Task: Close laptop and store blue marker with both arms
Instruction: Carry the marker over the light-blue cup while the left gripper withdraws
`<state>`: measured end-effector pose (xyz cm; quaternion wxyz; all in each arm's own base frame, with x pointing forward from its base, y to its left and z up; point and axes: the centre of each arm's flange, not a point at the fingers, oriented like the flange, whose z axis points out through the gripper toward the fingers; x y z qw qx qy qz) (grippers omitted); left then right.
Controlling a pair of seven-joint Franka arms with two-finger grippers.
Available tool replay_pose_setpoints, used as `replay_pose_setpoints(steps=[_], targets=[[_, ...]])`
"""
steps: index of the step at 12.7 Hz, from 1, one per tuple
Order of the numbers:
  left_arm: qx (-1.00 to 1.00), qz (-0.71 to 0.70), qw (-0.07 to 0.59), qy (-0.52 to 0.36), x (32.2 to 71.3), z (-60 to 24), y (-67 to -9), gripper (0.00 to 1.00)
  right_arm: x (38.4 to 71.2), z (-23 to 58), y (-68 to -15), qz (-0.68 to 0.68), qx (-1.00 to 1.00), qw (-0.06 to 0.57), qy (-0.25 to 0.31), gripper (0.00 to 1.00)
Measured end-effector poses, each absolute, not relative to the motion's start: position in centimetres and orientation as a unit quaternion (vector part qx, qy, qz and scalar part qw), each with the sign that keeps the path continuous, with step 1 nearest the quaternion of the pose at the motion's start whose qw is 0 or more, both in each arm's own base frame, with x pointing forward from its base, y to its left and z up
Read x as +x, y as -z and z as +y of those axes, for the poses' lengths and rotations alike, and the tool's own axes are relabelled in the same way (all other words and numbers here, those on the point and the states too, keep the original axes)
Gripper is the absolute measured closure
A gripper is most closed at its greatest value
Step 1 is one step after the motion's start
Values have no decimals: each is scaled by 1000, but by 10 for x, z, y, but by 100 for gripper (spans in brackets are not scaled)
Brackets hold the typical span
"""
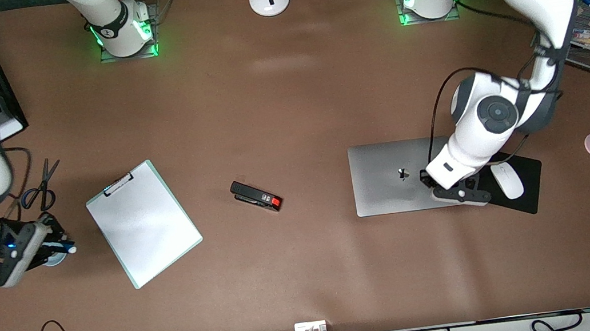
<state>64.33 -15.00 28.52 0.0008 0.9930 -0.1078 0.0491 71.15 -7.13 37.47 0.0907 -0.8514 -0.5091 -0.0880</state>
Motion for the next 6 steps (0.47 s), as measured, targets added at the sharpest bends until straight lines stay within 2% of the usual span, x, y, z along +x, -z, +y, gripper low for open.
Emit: replay_pose_setpoints(steps=[6], targets=[[993, -99, -48, 36, 625, -150, -399, 99, 705, -119, -379, -612, -755, 131, 196, 83]])
